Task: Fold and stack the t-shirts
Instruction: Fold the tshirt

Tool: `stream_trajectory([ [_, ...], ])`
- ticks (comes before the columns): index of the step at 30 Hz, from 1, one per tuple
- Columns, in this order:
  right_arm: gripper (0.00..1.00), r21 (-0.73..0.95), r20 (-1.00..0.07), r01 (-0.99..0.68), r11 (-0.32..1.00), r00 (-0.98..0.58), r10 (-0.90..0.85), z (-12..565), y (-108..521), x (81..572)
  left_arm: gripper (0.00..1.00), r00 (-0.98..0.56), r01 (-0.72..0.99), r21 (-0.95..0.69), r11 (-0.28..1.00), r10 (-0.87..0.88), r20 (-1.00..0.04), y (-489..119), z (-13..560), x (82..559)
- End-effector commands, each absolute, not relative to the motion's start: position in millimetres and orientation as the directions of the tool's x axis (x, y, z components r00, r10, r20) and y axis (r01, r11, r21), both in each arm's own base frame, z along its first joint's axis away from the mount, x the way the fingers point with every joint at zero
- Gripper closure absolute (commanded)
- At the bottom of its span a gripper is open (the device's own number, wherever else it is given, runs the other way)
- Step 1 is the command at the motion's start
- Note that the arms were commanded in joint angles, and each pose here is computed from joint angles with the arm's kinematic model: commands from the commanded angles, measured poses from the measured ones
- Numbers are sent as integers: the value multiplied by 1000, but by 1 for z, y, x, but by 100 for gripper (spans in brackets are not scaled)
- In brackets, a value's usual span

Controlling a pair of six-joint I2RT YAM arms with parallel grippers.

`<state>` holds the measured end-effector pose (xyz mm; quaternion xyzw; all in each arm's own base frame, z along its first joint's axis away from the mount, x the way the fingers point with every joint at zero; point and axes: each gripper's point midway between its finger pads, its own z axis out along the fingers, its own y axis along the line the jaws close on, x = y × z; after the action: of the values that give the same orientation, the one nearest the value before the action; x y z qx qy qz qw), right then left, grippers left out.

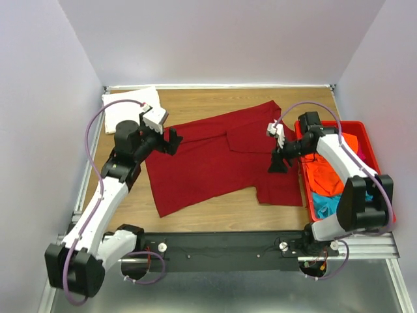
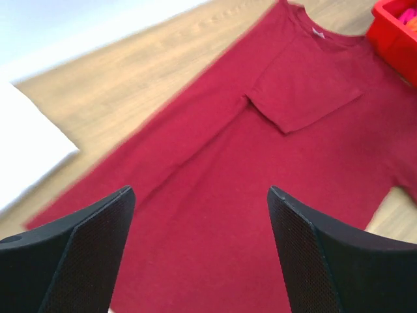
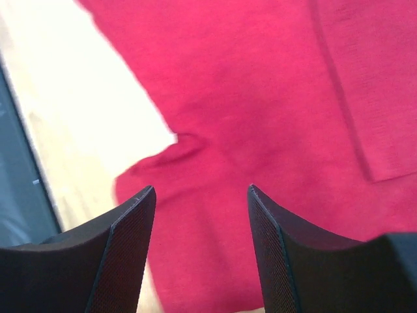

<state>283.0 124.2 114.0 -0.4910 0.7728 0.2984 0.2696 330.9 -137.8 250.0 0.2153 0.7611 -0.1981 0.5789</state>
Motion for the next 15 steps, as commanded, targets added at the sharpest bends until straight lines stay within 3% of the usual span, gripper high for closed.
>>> stream_trajectory([
  [1, 34, 173, -772, -934, 312, -325, -546, 129, 132, 256, 5, -81, 459, 113, 881, 168, -982, -112, 270, 321],
  [6, 32, 73, -771, -922, 380, -294, -565, 122, 122, 254, 2, -21, 396, 126, 910, 146, -989, -98, 289, 308],
  [11, 31, 67, -769, -904, 422, -316, -556, 118, 117, 256, 2, 13, 526, 201, 826, 228, -973, -116, 297, 291],
  [15, 31, 77, -770, -901, 426, -326, -548, 117, 117, 254, 2, 19, 534, 289, 795, 330, -944, -118, 282, 285],
])
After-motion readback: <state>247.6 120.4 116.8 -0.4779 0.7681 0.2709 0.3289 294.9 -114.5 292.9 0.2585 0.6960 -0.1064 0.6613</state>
